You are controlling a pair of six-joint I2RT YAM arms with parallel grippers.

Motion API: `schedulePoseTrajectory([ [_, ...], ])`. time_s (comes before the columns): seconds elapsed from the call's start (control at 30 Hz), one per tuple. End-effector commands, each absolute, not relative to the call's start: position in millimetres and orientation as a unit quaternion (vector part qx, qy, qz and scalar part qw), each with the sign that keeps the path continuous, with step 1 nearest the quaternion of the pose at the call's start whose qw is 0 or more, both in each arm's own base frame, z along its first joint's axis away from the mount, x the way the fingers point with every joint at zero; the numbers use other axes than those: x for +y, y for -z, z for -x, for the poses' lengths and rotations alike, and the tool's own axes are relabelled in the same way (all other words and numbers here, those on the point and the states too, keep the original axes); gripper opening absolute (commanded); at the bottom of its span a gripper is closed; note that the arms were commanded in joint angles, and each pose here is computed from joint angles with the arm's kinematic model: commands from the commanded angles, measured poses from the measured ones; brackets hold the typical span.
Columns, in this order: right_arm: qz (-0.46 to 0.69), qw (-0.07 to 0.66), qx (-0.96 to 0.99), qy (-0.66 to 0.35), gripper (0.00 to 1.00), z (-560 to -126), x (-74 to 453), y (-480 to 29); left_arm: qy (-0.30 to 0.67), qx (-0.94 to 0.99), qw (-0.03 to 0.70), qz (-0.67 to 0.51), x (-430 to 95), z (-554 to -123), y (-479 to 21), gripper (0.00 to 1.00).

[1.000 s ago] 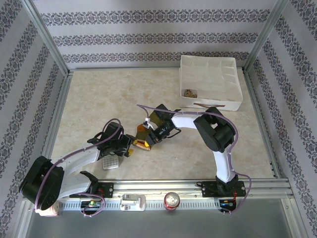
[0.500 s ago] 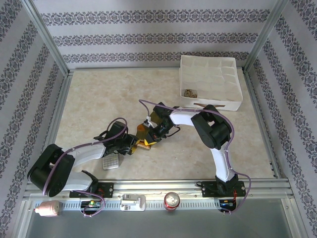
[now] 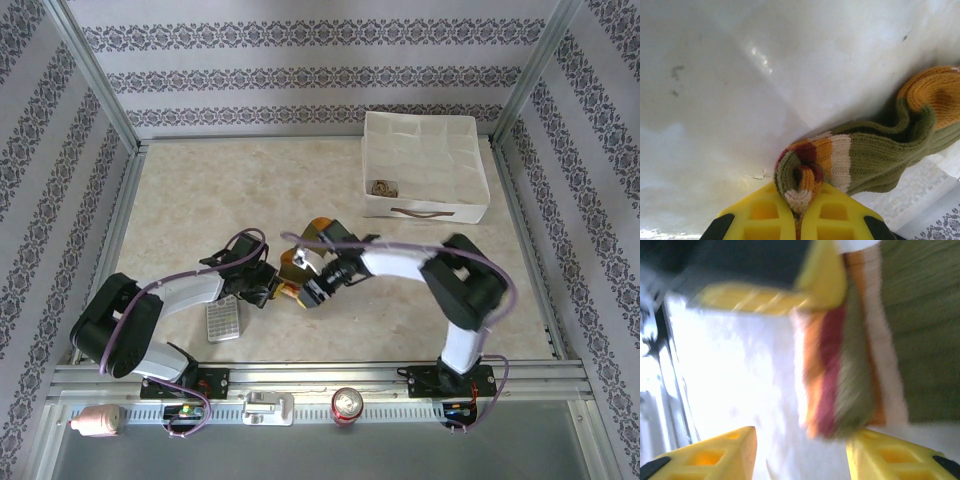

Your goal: Roll the socks

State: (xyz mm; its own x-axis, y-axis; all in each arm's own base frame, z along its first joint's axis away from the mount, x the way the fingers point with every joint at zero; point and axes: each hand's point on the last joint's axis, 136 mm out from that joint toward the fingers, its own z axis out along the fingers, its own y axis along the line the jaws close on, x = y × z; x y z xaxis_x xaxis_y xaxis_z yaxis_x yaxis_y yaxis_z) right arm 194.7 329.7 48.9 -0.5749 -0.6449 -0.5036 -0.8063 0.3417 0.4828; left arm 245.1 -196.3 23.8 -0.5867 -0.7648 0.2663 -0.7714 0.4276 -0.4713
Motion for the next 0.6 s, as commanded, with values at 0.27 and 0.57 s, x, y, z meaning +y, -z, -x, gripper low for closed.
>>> schedulePoseTrajectory([
  [0.27, 0.718, 0.388, 0.577, -0.008, 0.66, -217.7, 335.8, -59.6, -0.137, -0.863, 0.115, -0.472, -164.2, -189.8, 8.7, 0.00],
  [0.57, 0.759, 0.365, 0.538, 0.046, 0.52, -223.6, 361.4, -36.8, -0.140, -0.865, 0.119, -0.468, -165.2, -196.5, 7.2, 0.00],
])
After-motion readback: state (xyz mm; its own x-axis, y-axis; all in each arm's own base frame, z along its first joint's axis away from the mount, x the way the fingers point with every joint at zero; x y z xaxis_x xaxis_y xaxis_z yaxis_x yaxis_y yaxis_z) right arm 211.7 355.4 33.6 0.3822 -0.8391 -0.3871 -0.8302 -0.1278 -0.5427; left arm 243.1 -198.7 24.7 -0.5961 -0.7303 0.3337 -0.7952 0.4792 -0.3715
